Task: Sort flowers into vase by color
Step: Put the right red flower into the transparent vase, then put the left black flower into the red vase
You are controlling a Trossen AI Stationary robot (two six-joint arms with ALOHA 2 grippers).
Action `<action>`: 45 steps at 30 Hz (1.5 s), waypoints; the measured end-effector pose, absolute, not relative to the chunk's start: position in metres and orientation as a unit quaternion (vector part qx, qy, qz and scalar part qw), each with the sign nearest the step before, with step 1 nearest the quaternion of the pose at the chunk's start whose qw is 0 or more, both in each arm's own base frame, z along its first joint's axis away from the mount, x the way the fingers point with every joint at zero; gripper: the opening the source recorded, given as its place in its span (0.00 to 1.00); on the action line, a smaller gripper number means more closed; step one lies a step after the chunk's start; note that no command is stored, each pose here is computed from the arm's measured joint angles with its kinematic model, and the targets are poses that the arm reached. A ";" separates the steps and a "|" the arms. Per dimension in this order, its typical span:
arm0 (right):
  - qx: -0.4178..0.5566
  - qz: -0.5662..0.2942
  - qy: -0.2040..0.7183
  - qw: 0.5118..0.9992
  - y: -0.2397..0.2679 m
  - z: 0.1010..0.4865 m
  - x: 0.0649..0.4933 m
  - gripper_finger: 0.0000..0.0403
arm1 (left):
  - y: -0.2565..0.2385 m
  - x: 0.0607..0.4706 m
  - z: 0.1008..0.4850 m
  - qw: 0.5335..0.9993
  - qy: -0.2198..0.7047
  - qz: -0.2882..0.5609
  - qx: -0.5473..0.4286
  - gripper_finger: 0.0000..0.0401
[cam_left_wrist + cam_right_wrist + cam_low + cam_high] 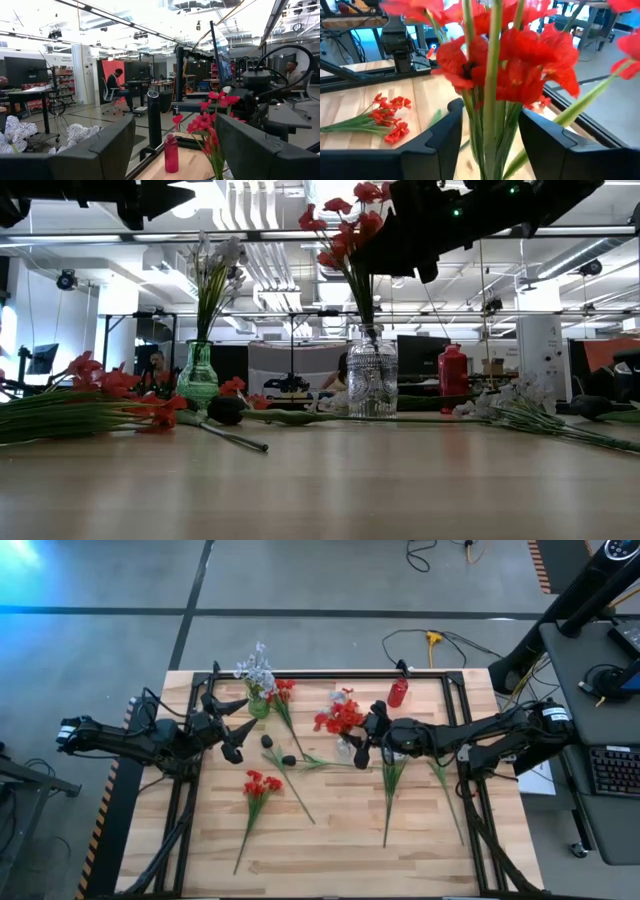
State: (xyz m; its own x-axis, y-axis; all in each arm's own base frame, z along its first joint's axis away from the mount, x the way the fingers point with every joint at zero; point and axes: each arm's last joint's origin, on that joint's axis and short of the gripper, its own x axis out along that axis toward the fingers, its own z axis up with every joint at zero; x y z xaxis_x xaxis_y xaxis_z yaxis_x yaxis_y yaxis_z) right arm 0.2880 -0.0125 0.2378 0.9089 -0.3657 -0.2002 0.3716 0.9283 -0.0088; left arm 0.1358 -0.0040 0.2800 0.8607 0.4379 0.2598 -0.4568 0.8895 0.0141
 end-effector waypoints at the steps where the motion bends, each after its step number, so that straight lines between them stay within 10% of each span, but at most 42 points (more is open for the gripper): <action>1: 0.015 -0.189 0.102 0.977 -0.013 0.237 0.288 0.48 | -0.004 0.136 0.280 0.964 -0.126 0.232 0.038 0.64; 45: 0.147 -0.239 0.290 0.915 -0.010 0.289 0.218 0.61 | -0.021 0.188 0.288 0.976 0.107 0.183 0.050 0.64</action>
State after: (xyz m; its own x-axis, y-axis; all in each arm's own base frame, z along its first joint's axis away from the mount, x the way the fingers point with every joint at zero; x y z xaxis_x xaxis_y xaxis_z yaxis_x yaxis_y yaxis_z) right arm 0.2183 -0.0103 0.2885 0.7180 -0.3516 -0.6007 0.5217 0.8431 0.1302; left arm 0.1876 -0.0210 0.2876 0.9101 0.3674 -0.1915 -0.3460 0.9282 0.1365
